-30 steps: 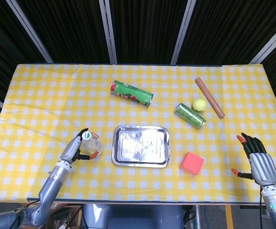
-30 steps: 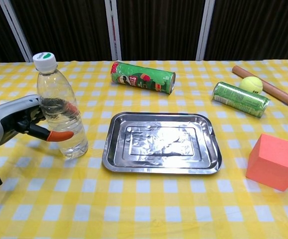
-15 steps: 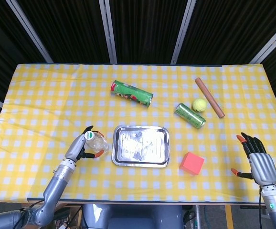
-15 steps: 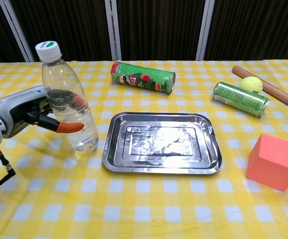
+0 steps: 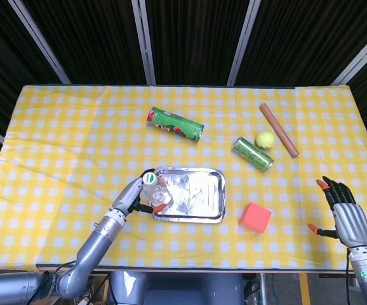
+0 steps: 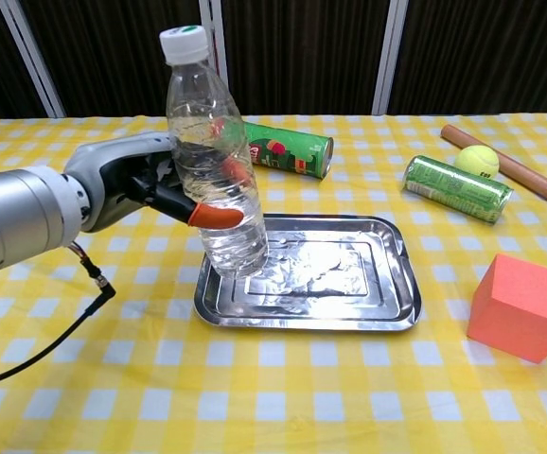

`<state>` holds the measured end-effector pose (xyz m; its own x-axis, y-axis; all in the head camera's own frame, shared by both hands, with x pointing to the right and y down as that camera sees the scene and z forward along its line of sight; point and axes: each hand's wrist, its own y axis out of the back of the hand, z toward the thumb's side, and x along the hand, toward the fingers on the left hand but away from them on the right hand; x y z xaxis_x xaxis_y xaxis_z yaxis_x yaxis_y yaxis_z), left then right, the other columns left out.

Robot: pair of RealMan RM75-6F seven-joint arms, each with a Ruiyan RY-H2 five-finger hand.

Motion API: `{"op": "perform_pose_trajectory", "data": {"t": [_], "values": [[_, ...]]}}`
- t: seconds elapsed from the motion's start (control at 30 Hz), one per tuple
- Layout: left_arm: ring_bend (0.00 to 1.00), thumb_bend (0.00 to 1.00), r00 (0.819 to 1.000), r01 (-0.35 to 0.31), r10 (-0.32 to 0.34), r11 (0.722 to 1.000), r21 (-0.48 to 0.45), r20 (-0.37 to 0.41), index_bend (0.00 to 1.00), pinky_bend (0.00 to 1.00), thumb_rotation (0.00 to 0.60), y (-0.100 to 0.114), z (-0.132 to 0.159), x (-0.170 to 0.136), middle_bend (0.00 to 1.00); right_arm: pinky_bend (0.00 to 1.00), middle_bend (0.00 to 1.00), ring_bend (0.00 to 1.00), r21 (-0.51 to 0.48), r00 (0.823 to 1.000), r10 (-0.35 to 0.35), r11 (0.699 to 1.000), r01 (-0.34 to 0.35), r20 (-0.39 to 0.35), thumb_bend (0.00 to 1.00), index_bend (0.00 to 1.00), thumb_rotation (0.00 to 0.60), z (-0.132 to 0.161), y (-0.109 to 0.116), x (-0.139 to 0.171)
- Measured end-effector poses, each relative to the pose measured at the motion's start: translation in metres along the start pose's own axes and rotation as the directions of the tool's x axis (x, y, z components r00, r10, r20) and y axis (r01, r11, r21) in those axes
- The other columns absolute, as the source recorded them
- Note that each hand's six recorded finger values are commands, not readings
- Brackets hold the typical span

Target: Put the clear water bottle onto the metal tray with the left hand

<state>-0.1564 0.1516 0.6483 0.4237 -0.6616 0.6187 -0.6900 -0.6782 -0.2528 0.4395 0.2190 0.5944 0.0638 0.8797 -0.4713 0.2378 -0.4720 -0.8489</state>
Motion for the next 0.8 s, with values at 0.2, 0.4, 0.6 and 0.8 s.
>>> {"op": "perform_pose_trajectory", "data": {"t": [0.2, 0.4, 0.6, 0.8], "values": [[0.04, 0.42, 0.999, -0.027, 0.028, 0.999, 0.032, -0.033, 0.52, 0.07, 0.600, -0.003, 0.022, 0.006, 0.50, 0.00, 0.00, 0.00, -0.001, 1.000, 0.003, 1.000, -0.003, -0.003, 0.05, 0.05, 0.600, 0.000, -0.001, 0.000], [0.04, 0.42, 0.999, -0.017, 0.017, 1.000, -0.002, 0.040, 0.52, 0.07, 0.600, -0.004, 0.075, -0.005, 0.50, 0.00, 0.00, 0.00, -0.002, 1.000, 0.003, 1.000, -0.003, 0.001, 0.05, 0.05, 0.600, -0.001, -0.001, -0.001], [0.04, 0.42, 0.993, -0.017, 0.019, 1.000, -0.016, 0.120, 0.52, 0.07, 0.600, 0.007, 0.136, -0.031, 0.50, 0.00, 0.00, 0.00, 0.000, 1.000, 0.007, 1.000, -0.007, -0.004, 0.05, 0.05, 0.600, 0.001, -0.002, 0.000], [0.04, 0.42, 0.989, -0.067, 0.062, 0.997, 0.027, 0.131, 0.51, 0.06, 0.600, 0.026, 0.168, -0.038, 0.50, 0.00, 0.00, 0.00, -0.001, 1.000, 0.007, 1.000, -0.007, -0.008, 0.05, 0.05, 0.600, 0.002, -0.002, 0.001]]}}
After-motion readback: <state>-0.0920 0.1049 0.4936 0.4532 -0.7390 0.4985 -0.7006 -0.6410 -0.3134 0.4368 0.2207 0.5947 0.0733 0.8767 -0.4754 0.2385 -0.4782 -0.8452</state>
